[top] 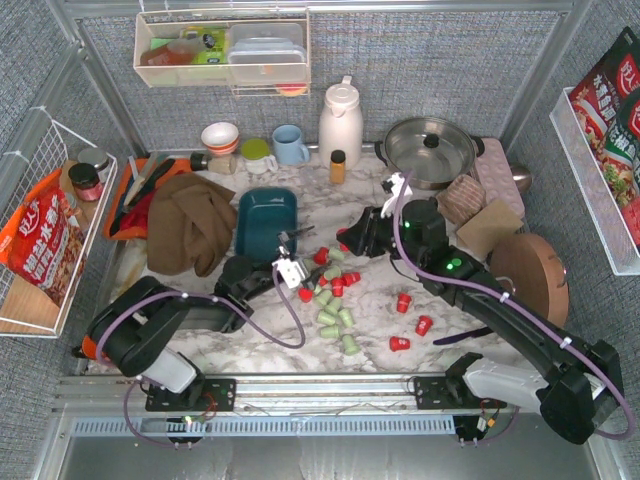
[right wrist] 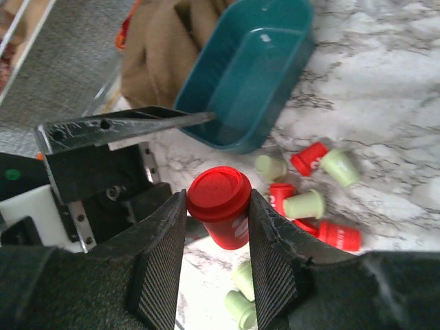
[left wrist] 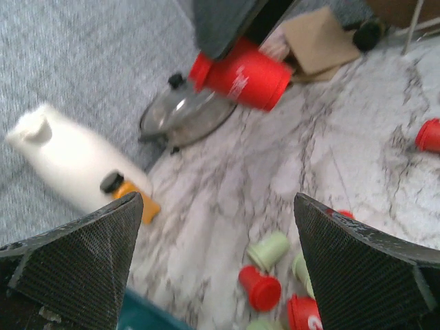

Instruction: Mix the coffee capsules in the storage basket

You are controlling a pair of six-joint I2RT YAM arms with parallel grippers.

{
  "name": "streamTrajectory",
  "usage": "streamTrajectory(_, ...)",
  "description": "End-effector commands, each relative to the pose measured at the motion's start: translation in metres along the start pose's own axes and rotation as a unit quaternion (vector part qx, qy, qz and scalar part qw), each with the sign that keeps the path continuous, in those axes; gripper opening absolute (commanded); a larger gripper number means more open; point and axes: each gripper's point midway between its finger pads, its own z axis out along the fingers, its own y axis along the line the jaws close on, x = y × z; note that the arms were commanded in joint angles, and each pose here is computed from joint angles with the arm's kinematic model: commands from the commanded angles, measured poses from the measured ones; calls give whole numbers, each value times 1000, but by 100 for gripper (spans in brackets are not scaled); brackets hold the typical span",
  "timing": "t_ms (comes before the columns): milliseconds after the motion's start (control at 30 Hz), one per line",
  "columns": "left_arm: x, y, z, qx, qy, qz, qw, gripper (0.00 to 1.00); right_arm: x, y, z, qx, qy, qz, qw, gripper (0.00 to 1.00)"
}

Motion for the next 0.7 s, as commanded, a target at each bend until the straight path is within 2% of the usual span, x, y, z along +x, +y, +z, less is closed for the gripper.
streamTrajectory(0, -50, -3, 16, 21, -113, 79, 990, 99, -8, 29, -4, -74, -8, 12, 997, 39)
streamTrajectory(133, -56, -12, 25, 31, -123, 89, 988, 97, 0, 32, -5, -89, 6, 5, 996, 39)
streamTrajectory(367, -55, -23, 32, 41, -120, 93, 988, 82, 8, 26, -5, -84, 16, 11, 996, 39)
streamTrajectory(667, -56, -21, 33, 31, -112, 102, 988, 74, 11, 23, -7, -78, 27, 19, 996, 39)
